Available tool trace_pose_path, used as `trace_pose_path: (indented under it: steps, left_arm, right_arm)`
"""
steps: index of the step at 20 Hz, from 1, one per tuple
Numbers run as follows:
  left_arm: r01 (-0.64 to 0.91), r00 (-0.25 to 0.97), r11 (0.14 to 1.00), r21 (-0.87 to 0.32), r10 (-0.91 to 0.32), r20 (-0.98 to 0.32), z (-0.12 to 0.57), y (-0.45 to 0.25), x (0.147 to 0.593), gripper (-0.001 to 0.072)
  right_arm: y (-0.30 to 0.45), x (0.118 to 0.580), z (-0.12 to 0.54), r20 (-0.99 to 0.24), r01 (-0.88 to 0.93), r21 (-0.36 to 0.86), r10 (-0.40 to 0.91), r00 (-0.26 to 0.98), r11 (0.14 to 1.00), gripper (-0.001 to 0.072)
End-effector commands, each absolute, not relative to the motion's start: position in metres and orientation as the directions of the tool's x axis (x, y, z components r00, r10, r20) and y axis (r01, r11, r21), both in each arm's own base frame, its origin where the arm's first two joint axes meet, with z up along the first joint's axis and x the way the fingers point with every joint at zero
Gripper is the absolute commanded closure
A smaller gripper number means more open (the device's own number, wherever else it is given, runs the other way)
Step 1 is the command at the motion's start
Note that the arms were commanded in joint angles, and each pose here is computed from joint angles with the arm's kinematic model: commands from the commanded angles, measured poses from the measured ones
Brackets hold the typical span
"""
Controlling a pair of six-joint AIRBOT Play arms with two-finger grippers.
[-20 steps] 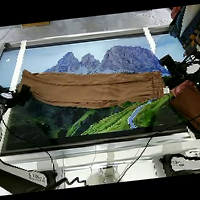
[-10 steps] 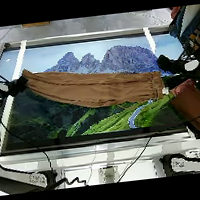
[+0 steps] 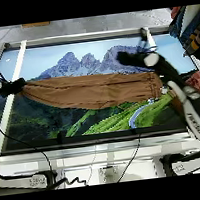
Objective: Fold the clothes and pants, and hang the long-sleeved shirts on hangers.
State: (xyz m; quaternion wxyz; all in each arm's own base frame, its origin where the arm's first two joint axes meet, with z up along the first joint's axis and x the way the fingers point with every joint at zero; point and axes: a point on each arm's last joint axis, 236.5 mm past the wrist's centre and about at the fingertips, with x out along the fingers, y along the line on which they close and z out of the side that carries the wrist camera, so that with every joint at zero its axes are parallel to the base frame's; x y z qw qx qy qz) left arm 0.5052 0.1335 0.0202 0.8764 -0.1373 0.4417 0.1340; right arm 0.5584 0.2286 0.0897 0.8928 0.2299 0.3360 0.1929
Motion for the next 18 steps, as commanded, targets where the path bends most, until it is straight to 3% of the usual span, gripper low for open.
trace_pose_path:
  steps: [1,8,13,18]
  left_arm:
    - [-0.349,0.548,0.931,-0.102,0.115,-0.829,0.022,0.132,0.496,0.0683]
    - [-0.335,0.584,0.936,-0.108,0.116,-0.803,0.042,0.126,0.498,0.0682]
    - [-0.305,0.655,0.946,-0.115,0.120,-0.746,0.089,0.114,0.494,0.0681]
    - [-0.232,0.726,0.933,-0.276,-0.022,-0.687,0.123,0.060,0.499,0.0681]
  right_arm:
    - [0.349,0.537,0.058,-0.543,-0.289,0.585,0.631,0.554,0.758,0.0688]
    - [0.483,0.485,-0.051,-0.611,-0.202,0.708,0.730,0.306,0.677,0.0689]
    - [0.540,0.459,-0.077,-0.542,-0.120,0.797,0.789,0.290,0.592,0.0690]
    - [0.558,0.450,-0.086,-0.518,-0.080,0.822,0.798,0.309,0.564,0.0691]
